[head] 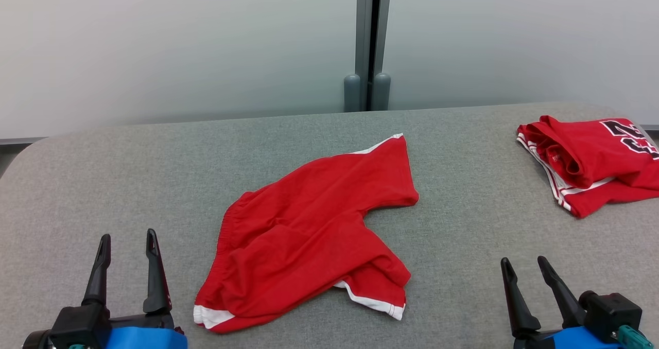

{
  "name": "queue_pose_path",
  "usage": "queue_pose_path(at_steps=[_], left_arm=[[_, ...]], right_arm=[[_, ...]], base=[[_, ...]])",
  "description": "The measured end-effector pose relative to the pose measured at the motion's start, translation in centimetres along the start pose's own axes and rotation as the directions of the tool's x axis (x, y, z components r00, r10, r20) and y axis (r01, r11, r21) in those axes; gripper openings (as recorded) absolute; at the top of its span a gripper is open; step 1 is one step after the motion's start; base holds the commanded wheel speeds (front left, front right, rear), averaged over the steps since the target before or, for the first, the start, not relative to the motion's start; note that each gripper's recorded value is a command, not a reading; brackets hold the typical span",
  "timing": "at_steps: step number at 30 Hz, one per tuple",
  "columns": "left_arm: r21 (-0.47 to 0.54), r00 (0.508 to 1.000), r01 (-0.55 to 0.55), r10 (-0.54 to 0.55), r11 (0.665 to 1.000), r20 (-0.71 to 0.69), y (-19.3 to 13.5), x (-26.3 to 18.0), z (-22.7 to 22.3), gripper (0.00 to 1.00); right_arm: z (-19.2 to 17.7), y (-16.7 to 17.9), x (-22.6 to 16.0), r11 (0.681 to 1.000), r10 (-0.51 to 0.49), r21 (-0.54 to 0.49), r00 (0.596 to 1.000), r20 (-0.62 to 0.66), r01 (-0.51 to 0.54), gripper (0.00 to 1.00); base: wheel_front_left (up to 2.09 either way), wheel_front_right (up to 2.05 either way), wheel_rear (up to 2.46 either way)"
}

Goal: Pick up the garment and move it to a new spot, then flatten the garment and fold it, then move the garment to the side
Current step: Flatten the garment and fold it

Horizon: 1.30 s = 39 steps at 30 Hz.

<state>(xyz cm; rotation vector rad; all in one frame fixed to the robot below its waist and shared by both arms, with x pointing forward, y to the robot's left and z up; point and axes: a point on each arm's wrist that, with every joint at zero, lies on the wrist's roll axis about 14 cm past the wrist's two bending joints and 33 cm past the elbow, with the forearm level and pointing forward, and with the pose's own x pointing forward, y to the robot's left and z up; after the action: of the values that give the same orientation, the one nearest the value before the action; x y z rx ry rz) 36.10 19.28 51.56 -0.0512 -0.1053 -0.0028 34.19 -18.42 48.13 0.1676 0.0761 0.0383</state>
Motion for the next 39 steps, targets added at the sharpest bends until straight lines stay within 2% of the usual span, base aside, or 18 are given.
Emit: queue_pose_path(at_steps=[5, 10, 18, 29, 38, 39], left_arm=[[0.001, 1.0, -0.003, 0.003, 1.0, -0.001, 0.0, -0.1, -0.1, 1.0], [0.002, 1.0, -0.007, 0.007, 1.0, -0.004, 0.1, -0.2, -0.2, 1.0], [-0.005, 1.0, -0.017, 0.017, 1.0, -0.017, 0.3, -0.6, -0.6, 1.0], [-0.004, 0.998, -0.053, 0.053, 0.999, -0.037, 1.5, -0.8, -1.3, 1.0], [-0.005, 0.996, -0.07, 0.07, 0.998, -0.047, 1.9, -1.0, -1.6, 1.0], [-0.007, 0.996, -0.071, 0.071, 0.997, -0.049, 1.9, -1.0, -1.6, 1.0]], right_arm=[[-0.2, 0.9, 0.2, 1.0, 0.027, 0.0, 1.0, -0.01, -0.027, 1.0], [-1.3, 4.1, 0.3, 0.992, 0.122, -0.003, 0.991, -0.051, -0.122, 1.0], [-6.6, 9.9, -1.1, 0.956, 0.291, 0.049, 0.932, -0.216, -0.288, 1.0], [-10.9, 12.0, 0.1, 0.931, 0.362, 0.074, 0.873, -0.328, -0.358, 1.0], [-12.8, 12.6, 0.9, 0.919, 0.383, 0.069, 0.842, -0.381, -0.387, 1.0], [-12.9, 12.7, 1.0, 0.918, 0.385, 0.066, 0.839, -0.384, -0.391, 0.95]], base=[[0.0, 0.0, 0.0], [0.0, 0.0, 0.0], [0.0, 0.0, 0.0], [0.0, 0.0, 0.0], [0.0, 0.0, 0.0], [0.0, 0.0, 0.0]])
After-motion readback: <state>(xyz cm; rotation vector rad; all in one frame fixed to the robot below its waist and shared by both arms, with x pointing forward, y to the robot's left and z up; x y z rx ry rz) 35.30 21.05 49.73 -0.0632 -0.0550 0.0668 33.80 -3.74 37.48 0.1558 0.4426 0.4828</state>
